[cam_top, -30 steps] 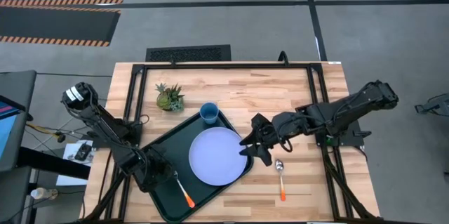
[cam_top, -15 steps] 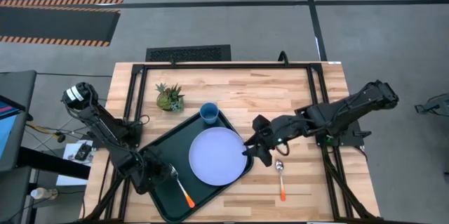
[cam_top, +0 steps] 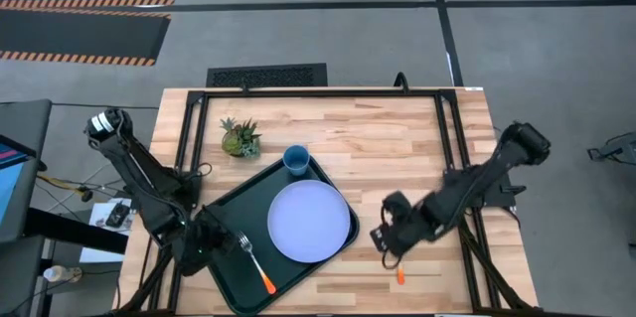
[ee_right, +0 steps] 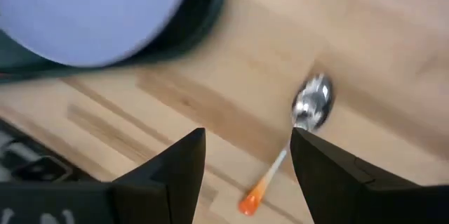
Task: Pick and place plate/cup/fork/spoon on tray
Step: Put the orange spoon on the black serving tray to the left of the orange fork
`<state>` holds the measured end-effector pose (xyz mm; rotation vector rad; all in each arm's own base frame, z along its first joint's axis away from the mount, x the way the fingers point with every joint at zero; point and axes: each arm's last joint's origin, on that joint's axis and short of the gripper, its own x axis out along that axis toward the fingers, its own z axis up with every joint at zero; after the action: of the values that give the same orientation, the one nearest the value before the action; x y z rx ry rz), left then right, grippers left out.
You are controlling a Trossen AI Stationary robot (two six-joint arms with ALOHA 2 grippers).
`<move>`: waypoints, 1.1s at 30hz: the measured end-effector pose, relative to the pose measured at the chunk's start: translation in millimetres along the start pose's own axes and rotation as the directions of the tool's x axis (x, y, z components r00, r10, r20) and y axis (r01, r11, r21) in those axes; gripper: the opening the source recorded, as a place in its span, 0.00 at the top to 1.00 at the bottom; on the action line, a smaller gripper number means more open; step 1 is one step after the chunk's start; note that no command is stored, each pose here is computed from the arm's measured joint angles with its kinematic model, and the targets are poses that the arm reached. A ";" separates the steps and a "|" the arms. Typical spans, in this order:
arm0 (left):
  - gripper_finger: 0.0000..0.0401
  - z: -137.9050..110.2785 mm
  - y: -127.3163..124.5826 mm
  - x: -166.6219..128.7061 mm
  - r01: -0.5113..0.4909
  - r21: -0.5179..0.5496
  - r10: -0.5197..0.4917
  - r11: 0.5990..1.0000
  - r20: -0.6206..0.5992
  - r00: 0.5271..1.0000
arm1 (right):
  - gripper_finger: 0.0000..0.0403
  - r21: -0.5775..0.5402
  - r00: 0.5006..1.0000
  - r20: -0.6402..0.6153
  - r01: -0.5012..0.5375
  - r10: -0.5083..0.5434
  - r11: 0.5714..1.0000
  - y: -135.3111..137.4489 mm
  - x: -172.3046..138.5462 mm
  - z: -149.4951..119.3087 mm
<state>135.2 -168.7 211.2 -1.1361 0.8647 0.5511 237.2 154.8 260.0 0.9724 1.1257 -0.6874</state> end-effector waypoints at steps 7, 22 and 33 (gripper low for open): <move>0.65 19.8 -5.3 -7.2 0.038 0.036 -0.042 0.999 0.111 0.993 | 0.42 0.037 0.983 -0.079 0.168 -0.164 0.985 7.3 50.5 -32.8; 0.65 33.9 -9.1 -3.3 0.011 0.088 -0.025 0.996 0.158 0.987 | 0.42 0.038 0.946 -0.150 0.296 -0.287 0.954 -4.7 102.9 -43.8; 0.65 34.5 -8.8 -3.3 0.015 0.064 -0.026 0.998 0.175 0.984 | 0.76 0.060 0.952 -0.188 0.258 -0.243 0.964 -15.1 118.4 -42.3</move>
<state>150.6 -139.2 224.4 -1.0220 0.7118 0.5939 243.1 188.2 138.0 0.9860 1.4051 -0.8704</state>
